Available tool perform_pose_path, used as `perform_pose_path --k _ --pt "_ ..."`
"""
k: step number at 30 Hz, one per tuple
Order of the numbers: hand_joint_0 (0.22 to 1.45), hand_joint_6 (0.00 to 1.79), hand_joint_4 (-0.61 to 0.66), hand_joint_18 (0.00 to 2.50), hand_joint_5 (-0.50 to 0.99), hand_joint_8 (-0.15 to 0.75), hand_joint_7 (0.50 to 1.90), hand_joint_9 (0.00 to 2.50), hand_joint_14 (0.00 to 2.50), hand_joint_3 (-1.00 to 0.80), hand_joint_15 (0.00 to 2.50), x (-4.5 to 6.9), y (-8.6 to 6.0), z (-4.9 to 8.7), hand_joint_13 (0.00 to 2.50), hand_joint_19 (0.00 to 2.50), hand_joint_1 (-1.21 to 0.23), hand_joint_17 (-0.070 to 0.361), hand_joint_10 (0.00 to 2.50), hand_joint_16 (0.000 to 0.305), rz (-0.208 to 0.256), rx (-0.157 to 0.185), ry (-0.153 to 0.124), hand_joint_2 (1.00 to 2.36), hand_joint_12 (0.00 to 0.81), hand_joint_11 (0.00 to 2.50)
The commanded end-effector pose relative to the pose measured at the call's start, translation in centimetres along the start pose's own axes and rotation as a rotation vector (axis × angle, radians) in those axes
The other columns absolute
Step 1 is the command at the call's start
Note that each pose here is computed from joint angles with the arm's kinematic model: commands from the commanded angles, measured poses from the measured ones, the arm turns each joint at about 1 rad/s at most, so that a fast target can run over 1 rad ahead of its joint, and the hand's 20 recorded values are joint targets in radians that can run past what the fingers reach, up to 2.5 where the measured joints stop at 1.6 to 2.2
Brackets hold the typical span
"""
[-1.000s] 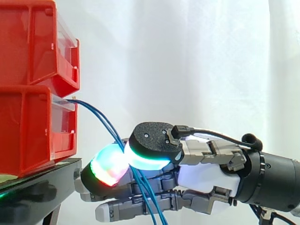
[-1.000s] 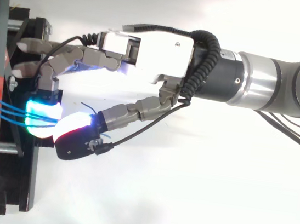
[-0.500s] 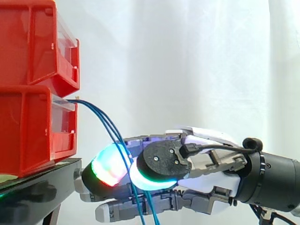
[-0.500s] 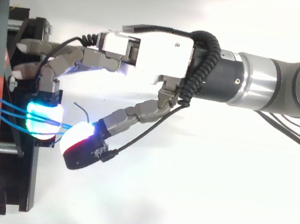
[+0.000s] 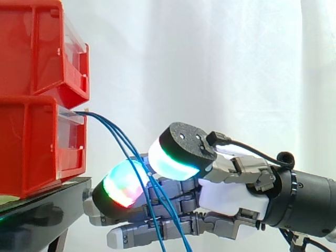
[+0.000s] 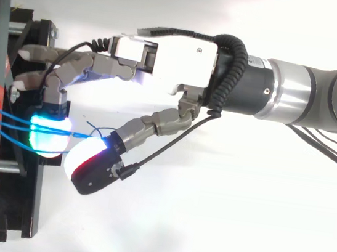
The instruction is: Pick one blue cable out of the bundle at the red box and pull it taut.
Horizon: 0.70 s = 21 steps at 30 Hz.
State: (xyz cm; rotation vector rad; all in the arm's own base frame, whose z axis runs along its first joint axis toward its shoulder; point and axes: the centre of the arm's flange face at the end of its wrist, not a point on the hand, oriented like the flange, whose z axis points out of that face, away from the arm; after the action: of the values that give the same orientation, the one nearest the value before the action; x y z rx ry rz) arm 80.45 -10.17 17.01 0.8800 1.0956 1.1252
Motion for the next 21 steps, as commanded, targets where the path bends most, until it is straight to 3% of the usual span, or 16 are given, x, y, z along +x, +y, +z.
perform_pose_path --k 1,11,21 --pt "0.61 0.85 0.25 0.33 -0.16 0.313 0.91 0.41 0.00 -0.42 0.00 0.02 -0.11 -0.03 0.18 0.12 -0.68 0.137 0.00 0.061 0.000 0.002 0.000 1.01 0.367 0.00" --pt "0.62 0.89 0.22 0.37 -0.15 0.320 0.95 0.44 0.00 -0.21 0.00 0.00 0.01 0.00 0.21 0.12 -0.77 0.136 0.00 0.061 0.000 0.001 0.000 1.02 0.365 0.00" --pt "0.69 0.89 0.18 0.39 -0.16 0.316 0.92 0.44 0.00 -0.33 0.00 -0.04 0.02 0.01 0.22 0.10 -0.93 0.135 0.00 0.060 0.000 0.000 -0.003 1.01 0.362 0.01"
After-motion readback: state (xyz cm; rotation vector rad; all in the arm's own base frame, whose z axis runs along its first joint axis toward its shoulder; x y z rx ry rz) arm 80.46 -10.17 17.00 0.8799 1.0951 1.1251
